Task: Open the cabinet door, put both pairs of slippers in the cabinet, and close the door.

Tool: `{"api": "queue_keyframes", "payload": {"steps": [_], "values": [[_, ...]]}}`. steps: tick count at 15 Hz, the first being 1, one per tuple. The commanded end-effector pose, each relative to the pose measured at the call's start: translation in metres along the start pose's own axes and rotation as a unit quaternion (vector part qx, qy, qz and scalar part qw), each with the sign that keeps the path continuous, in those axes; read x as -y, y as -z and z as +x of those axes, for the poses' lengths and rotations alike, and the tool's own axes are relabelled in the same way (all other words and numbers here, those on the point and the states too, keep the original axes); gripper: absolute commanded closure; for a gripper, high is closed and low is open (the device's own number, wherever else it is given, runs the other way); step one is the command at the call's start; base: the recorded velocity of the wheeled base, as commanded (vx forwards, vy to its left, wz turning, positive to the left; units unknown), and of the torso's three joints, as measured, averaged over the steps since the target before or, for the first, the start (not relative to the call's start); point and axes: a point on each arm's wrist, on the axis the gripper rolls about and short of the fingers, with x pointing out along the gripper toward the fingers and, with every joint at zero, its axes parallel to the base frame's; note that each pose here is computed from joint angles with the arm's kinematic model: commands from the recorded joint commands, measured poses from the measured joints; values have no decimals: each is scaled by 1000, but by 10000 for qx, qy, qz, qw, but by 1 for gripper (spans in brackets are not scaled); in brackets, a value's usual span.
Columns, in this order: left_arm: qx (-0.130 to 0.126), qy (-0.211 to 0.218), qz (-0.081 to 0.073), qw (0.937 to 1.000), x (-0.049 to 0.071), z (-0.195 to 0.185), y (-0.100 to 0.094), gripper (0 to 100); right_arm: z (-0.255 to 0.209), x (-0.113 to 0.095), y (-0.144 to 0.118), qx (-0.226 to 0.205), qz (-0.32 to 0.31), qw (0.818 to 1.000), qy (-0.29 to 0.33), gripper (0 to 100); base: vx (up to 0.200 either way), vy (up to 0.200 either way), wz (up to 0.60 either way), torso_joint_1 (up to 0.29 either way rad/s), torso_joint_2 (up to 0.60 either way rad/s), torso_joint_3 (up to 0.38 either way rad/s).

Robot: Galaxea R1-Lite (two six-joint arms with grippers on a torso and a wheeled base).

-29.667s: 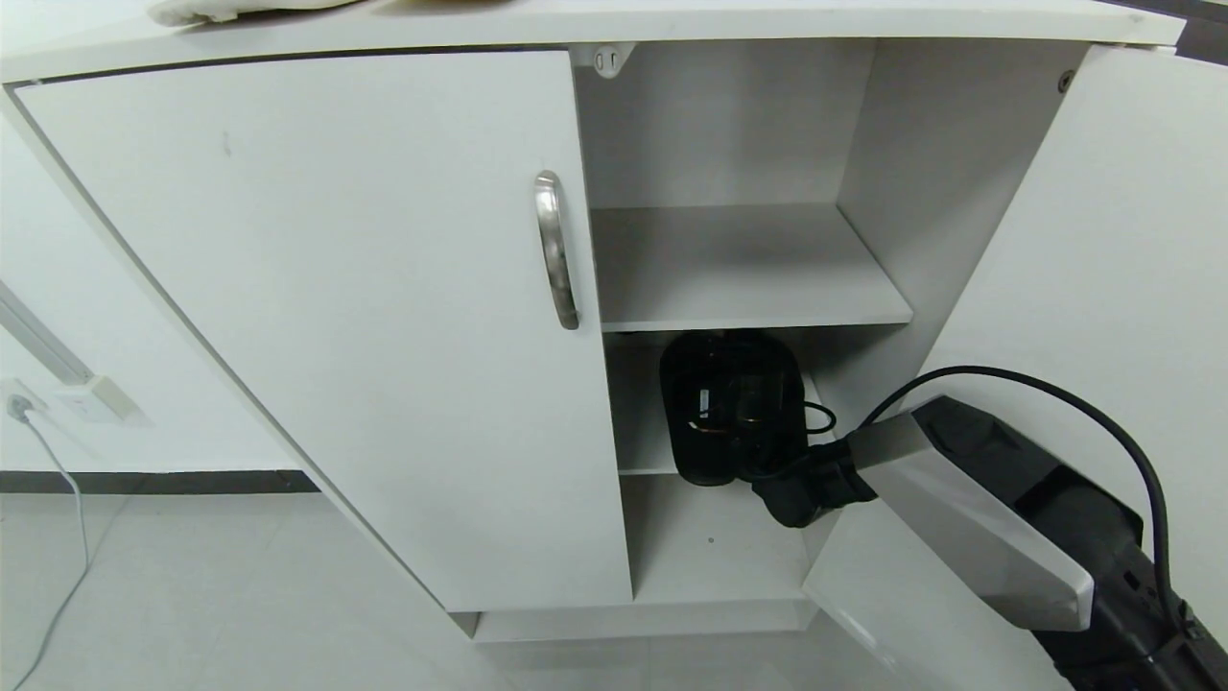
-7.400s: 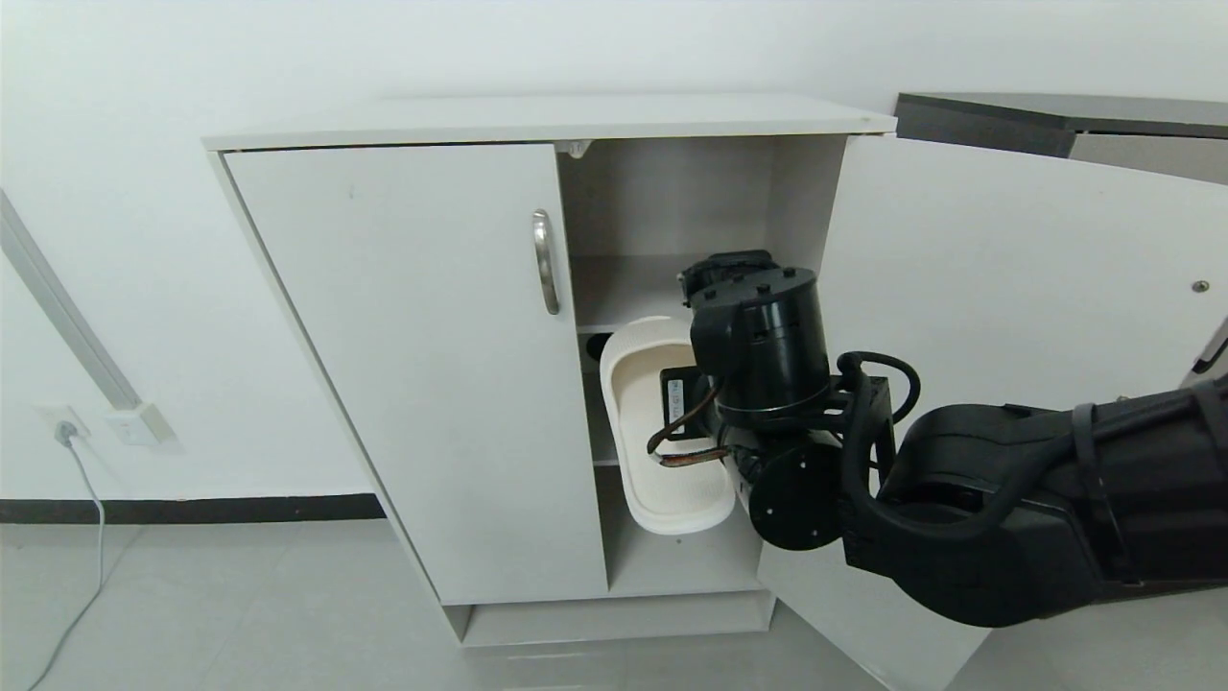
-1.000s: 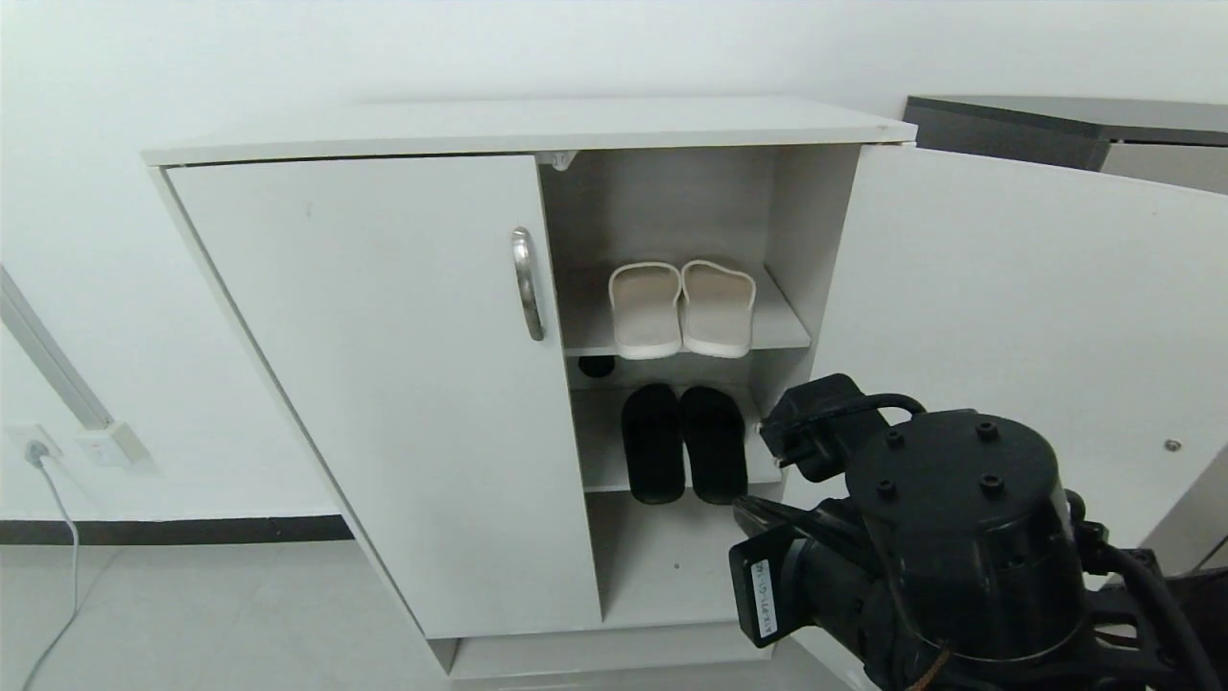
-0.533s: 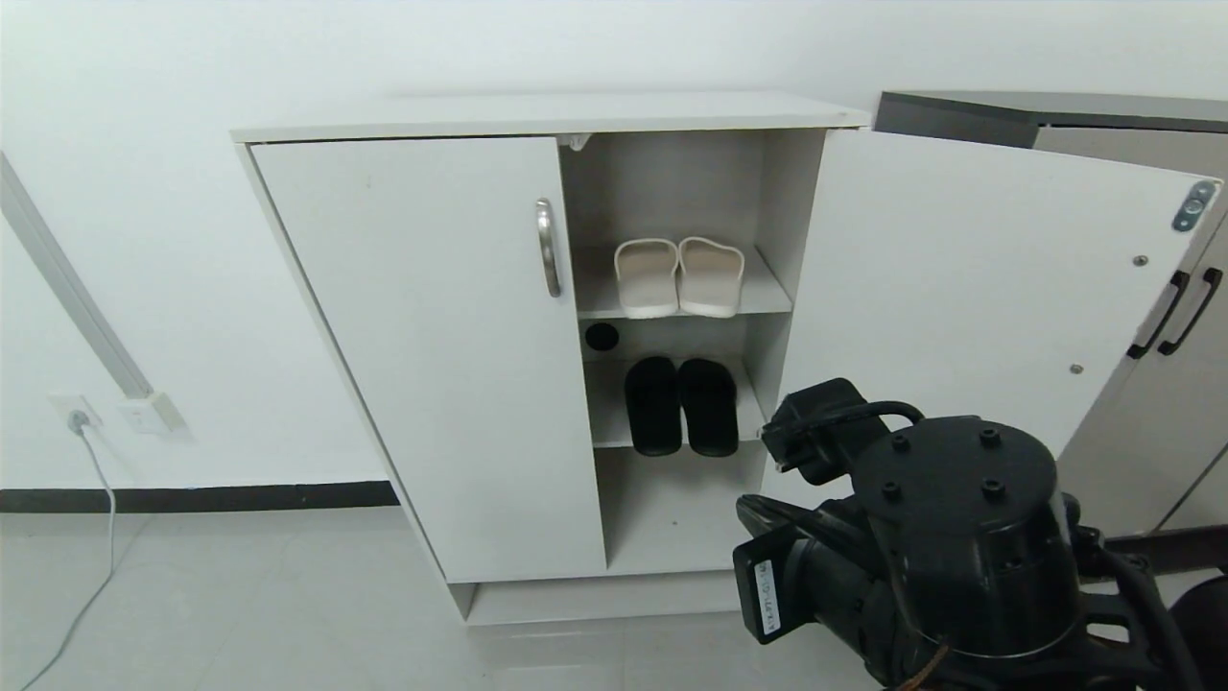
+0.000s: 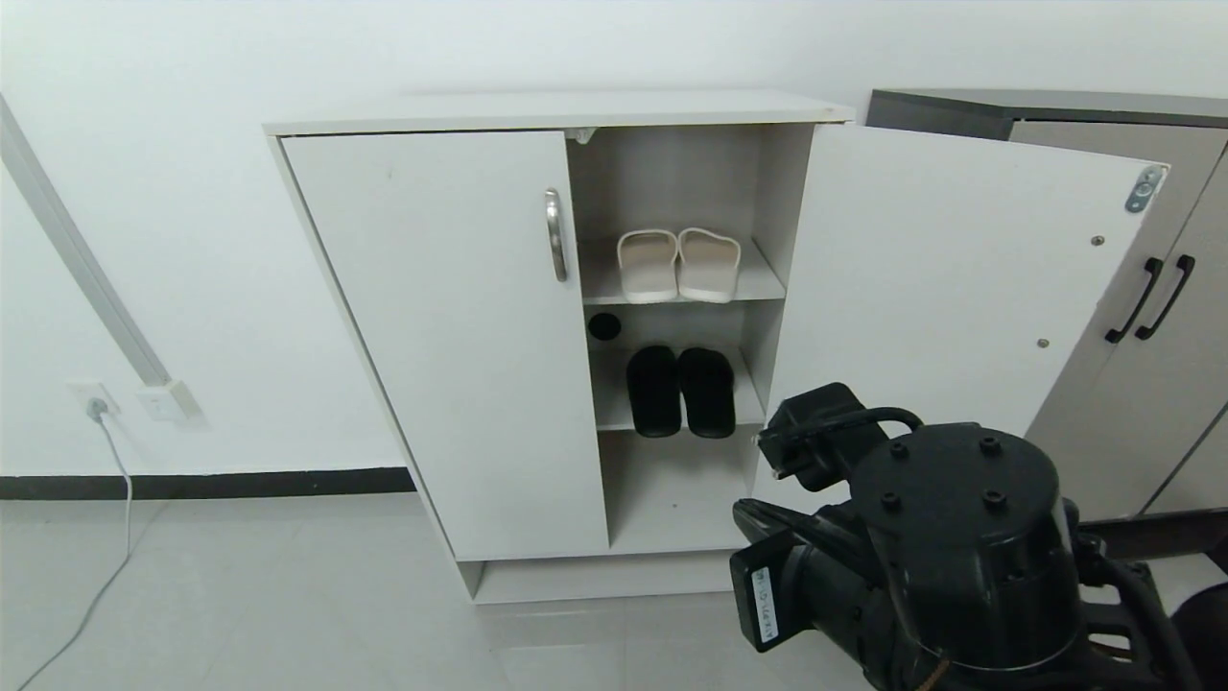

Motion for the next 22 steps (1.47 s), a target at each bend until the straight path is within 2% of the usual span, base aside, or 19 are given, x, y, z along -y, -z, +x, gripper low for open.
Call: {"api": "queue_keyframes", "payload": {"steps": [1,12,16,22], "values": [[-7,2,-1,10000,0,0,0,100,2,-1,2,-25,-11,10000,9,100,0,0,0,0,0,0],[-6,-6,-1,10000,0,0,0,100,4,-2,4,-50,-9,10000,-32,100,0,0,0,0,0,0],[-6,-6,-1,10000,0,0,0,100,4,-2,3,-44,-12,10000,-34,100,0,0,0,6,-178,-293],[-6,-6,-1,10000,0,0,0,100,4,-1,3,-44,-7,10000,-19,100,0,0,0,75,-505,-362]]}}
